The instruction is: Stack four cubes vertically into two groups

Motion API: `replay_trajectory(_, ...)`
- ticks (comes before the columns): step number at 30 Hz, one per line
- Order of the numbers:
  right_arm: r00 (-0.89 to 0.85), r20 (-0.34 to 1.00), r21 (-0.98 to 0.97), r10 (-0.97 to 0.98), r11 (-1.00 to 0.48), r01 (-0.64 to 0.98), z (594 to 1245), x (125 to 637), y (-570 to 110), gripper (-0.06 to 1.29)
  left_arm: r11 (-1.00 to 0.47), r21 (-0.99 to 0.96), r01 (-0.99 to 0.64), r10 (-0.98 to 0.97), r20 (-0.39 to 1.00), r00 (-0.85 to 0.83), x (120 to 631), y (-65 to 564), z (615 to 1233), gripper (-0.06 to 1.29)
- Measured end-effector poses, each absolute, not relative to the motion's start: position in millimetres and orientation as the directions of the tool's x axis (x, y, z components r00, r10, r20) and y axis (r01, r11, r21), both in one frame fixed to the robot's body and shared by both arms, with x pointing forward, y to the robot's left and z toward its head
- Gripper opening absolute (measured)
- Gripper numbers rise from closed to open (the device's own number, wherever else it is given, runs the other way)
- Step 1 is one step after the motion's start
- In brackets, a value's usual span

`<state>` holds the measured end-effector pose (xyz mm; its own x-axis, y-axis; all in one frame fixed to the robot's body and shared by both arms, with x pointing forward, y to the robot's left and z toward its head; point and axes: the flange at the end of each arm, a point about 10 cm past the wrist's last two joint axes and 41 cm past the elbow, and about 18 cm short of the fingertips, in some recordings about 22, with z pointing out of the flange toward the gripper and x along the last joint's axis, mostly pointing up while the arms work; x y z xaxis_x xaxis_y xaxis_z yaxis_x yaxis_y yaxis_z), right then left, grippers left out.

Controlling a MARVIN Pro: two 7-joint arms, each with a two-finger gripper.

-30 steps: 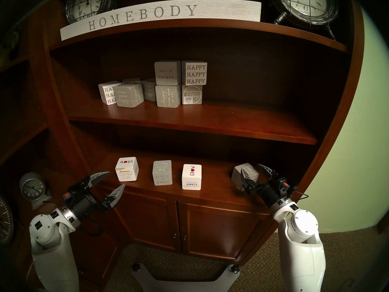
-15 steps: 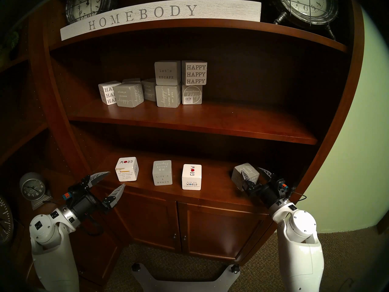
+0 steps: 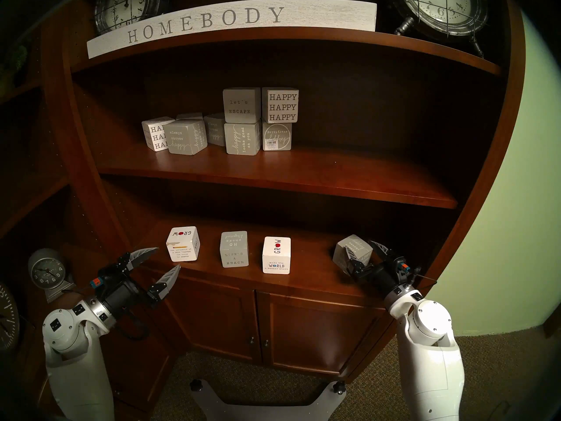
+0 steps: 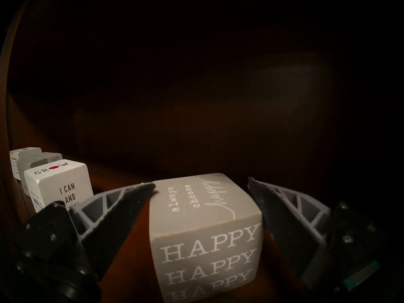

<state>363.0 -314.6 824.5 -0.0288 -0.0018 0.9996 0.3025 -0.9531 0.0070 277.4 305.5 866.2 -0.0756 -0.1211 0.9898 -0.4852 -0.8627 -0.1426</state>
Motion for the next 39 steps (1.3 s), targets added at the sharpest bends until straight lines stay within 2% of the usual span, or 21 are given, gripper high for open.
replay_trajectory(20,-0.004,1.0,-0.022,-0.025,-0.942,0.335,827.8,354.0,-307.9,1.19,-0.863,-0.143,-0.485,-0.121,0.99,-0.076,277.4,305.4,866.2,1.22)
replay_trajectory(39,-0.032,0.999,0.019,0.011,-0.963,0.27,823.2,348.6,-310.1,1.19,-0.863,-0.143,-0.485,-0.121,0.99,-0.076,277.4,305.4,866.2,1.22)
